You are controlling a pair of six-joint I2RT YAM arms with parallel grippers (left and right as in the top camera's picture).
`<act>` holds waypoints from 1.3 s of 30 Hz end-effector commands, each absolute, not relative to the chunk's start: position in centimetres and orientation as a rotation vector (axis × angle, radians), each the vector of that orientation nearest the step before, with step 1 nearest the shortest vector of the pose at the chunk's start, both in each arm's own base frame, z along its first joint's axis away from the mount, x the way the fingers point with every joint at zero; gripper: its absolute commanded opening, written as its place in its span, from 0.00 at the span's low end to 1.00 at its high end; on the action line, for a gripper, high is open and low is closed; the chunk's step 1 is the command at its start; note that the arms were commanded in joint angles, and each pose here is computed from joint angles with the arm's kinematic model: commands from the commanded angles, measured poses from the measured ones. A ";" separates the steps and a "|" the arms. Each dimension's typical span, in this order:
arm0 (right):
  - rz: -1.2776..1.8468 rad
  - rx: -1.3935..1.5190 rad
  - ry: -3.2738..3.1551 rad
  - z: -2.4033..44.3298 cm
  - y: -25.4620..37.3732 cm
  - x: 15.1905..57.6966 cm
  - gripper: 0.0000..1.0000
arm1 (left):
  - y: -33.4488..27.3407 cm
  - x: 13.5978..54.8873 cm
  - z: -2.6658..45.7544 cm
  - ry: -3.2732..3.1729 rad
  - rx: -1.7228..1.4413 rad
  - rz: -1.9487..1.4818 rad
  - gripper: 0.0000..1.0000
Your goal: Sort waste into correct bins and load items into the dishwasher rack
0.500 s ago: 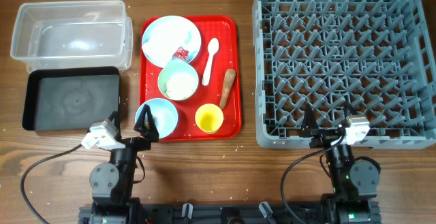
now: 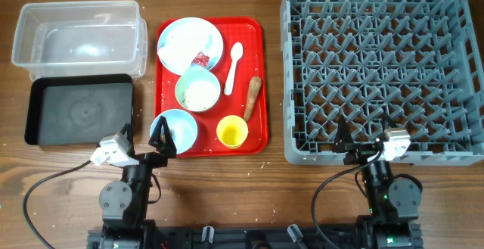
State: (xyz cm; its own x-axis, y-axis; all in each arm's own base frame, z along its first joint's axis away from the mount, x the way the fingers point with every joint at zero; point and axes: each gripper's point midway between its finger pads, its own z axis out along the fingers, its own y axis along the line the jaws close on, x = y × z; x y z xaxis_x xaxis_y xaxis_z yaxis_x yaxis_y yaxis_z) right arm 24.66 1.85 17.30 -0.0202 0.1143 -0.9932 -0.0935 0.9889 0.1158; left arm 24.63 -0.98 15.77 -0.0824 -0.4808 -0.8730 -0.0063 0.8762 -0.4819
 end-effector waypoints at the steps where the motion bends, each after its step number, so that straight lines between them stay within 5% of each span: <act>1: 0.177 0.031 1.575 17.5 1.8 24.6 1.00 | -0.9 24.6 15.8 1.610 -0.376 -0.396 1.00; 39: 0.187 0.000 1.419 22.3 2.1 24.0 1.00 | -0.6 24.7 17.8 1.529 -0.373 -0.395 1.00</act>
